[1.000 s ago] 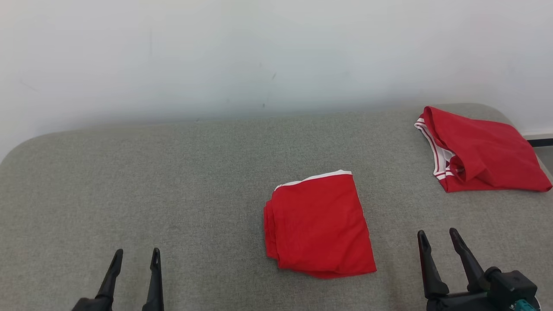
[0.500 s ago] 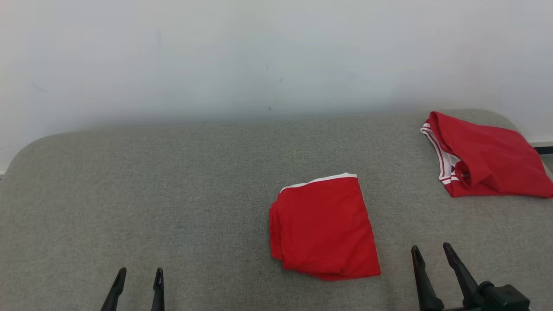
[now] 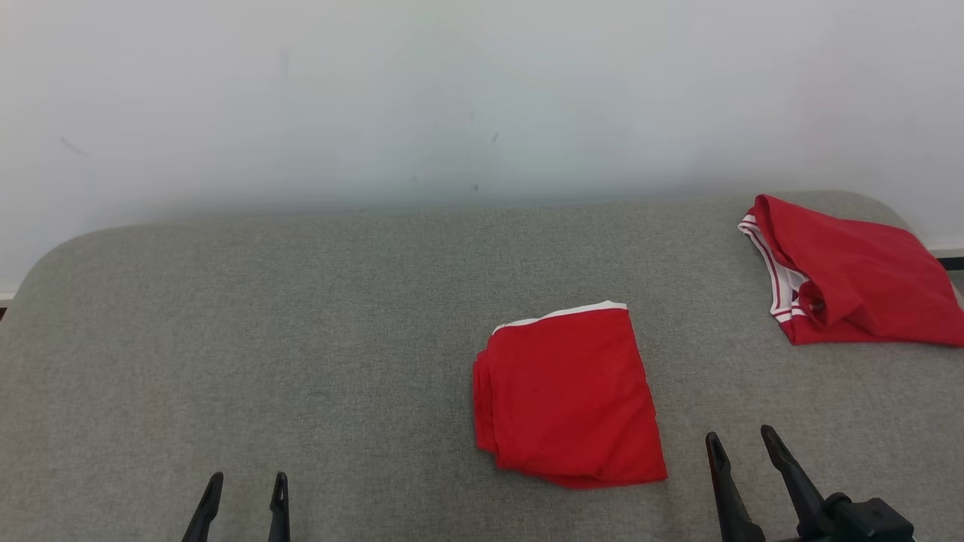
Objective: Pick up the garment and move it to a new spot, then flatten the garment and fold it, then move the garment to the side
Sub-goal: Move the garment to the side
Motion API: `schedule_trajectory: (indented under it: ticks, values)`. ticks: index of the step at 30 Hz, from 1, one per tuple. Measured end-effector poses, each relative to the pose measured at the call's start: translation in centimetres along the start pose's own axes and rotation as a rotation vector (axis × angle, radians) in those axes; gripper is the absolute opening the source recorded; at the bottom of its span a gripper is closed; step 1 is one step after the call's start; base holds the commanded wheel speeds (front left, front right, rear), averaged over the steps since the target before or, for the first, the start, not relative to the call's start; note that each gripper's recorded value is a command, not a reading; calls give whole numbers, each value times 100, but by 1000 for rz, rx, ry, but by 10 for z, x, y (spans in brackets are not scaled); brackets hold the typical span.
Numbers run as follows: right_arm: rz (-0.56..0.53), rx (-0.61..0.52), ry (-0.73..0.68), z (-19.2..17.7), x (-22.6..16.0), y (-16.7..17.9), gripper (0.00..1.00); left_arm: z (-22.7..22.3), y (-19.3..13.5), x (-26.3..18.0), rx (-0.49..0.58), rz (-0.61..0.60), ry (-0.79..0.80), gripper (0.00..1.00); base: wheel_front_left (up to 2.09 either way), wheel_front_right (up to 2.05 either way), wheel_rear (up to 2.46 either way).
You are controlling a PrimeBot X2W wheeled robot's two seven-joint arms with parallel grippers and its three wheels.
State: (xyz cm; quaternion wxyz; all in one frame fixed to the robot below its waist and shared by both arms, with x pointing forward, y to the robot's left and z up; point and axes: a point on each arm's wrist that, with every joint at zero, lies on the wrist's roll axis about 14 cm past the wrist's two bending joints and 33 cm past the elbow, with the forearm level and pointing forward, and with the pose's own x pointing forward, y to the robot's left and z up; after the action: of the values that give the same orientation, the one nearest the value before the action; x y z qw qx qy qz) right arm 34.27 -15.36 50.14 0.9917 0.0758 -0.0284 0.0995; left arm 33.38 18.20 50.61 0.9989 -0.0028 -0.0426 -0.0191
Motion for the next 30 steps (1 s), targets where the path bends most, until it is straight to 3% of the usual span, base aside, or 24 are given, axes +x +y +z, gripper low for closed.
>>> schedule_trajectory:
  ticks: [21,30]
  values:
    - [1,-10,16,-4,0,-1,100,2,0,0,-1,7,-6,100,0,0,0]
    - [67,-75,58,-5,37,-2,100,-2,2,4,-9,11,7,100,0,0,0]
